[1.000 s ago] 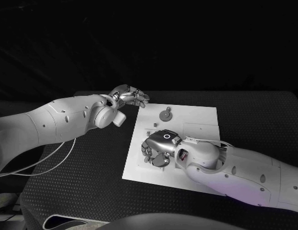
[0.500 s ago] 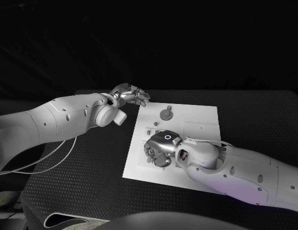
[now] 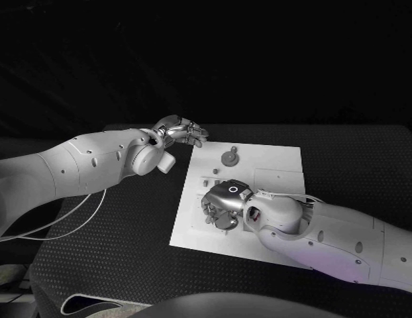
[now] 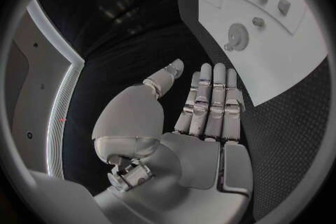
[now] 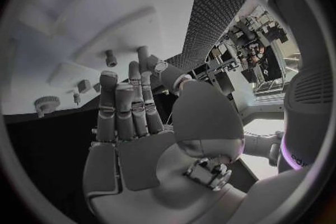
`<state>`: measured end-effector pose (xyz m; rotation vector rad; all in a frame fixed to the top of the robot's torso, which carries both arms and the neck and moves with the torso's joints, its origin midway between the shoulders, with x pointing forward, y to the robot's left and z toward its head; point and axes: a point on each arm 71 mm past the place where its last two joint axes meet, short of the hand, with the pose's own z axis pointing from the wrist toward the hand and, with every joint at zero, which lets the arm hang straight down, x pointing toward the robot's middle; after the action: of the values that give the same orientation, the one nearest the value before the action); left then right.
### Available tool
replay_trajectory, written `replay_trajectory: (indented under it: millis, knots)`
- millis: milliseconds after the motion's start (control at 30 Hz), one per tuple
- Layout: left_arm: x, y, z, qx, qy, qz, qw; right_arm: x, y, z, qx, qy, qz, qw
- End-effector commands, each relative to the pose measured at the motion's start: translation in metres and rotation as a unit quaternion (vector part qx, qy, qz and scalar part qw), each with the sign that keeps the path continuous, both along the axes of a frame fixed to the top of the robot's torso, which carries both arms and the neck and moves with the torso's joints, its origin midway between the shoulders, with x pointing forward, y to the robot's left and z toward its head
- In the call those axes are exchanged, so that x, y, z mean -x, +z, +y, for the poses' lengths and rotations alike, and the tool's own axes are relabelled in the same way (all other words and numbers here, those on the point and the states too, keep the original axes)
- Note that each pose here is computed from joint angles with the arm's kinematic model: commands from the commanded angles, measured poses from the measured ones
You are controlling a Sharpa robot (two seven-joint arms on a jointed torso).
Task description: Assemble the parts on the task board
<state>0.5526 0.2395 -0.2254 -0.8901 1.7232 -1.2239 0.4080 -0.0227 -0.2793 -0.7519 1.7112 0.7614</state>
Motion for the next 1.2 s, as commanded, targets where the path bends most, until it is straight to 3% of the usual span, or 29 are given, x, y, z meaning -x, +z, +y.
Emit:
replay_trajectory:
  millis: [33, 467, 700, 1200]
  knots:
    - [0.0, 0.0008, -0.002, 0.006, -0.007, 0.0, 1.0, -0.001, -0.001, -0.001, 0.011, -0.001, -0.008, 1.0]
    - [-0.0001, 0.0008, -0.003, 0.006, -0.007, 0.0, 1.0, 0.001, -0.004, 0.004, 0.022, 0.011, 0.011, 1.0]
    - [-0.0002, 0.0007, -0.004, 0.006, -0.008, 0.0, 1.0, 0.005, -0.011, 0.009, 0.027, 0.018, 0.019, 0.999]
    - [0.0001, 0.0006, -0.002, 0.005, -0.007, 0.002, 1.0, 0.001, -0.014, 0.001, 0.005, 0.0, 0.032, 0.999]
